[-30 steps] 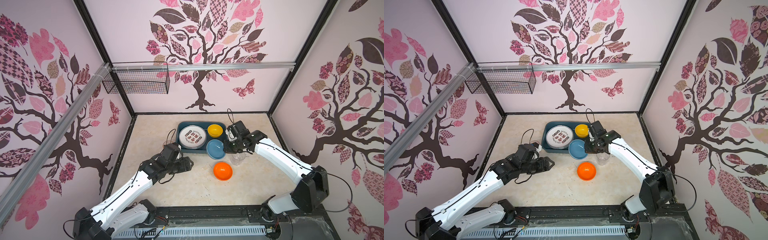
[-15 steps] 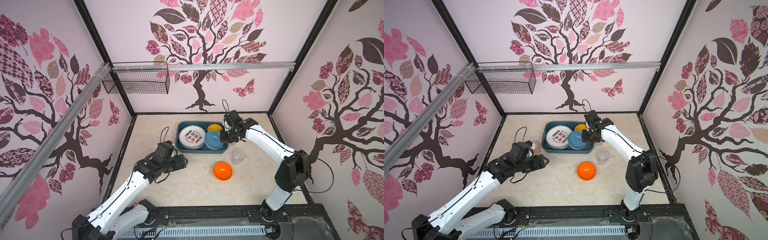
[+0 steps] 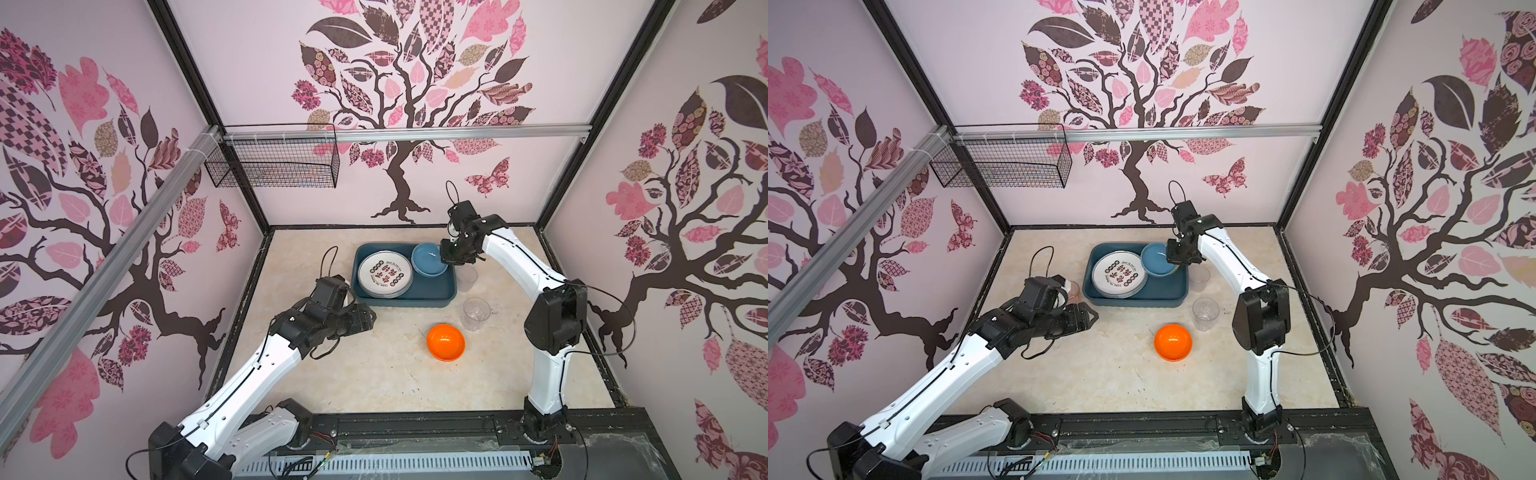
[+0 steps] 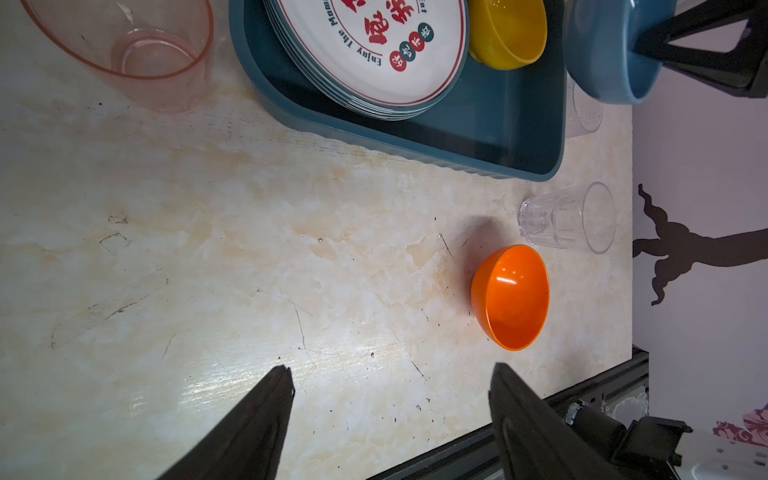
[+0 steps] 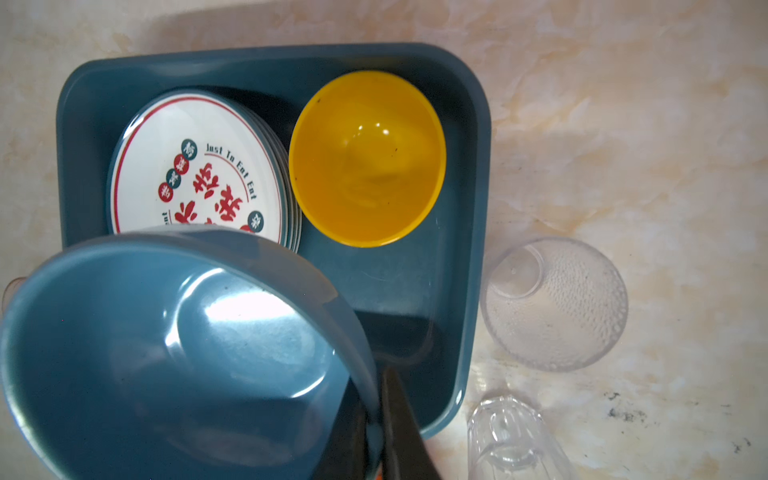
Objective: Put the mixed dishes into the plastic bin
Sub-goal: 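Carry the grey-blue bowl over the teal bin with the right gripper, then lower the grey-blue bowl into the bin beside the yellow bowl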
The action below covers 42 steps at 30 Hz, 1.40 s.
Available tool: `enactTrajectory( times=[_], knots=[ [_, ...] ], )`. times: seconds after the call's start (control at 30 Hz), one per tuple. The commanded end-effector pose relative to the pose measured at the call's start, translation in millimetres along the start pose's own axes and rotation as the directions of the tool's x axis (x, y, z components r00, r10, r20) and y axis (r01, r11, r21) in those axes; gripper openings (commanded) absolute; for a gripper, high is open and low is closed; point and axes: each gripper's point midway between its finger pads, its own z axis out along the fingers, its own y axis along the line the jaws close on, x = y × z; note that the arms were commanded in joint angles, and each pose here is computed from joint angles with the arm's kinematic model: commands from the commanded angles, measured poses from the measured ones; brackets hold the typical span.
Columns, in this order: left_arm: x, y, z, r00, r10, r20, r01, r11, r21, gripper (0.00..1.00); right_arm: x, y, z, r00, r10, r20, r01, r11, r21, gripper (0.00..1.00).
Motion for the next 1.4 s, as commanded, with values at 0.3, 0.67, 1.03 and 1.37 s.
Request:
enactTrajectory(
  times=[0.3,0.67,1.03,1.37],
  knots=[
    [-26,-20,-18,0.997,0.047,0.057,-0.049,0.998,0.037,0.78,-17,-22,50,0.997,0.035,-0.068,-0.03,0.997,0.078,0.1],
    [-32,-28,-24,0.996,0.052,0.075,-0.057,0.996,0.067,0.78,-37,-31,73,0.996,0.069,-0.054,-0.064,0.994,0.089,0.1],
    [-24,-23,-17,0.998,0.033,0.053,-0.036,0.997,0.064,0.78,-40,-41,87,0.996,0.07,-0.059,-0.063,0.991,0.122,0.1],
    [-21,-21,-15,0.999,0.024,0.045,-0.027,0.998,0.063,0.78,-41,-44,93,0.996,0.062,-0.07,-0.052,0.989,0.136,0.1]
  ],
)
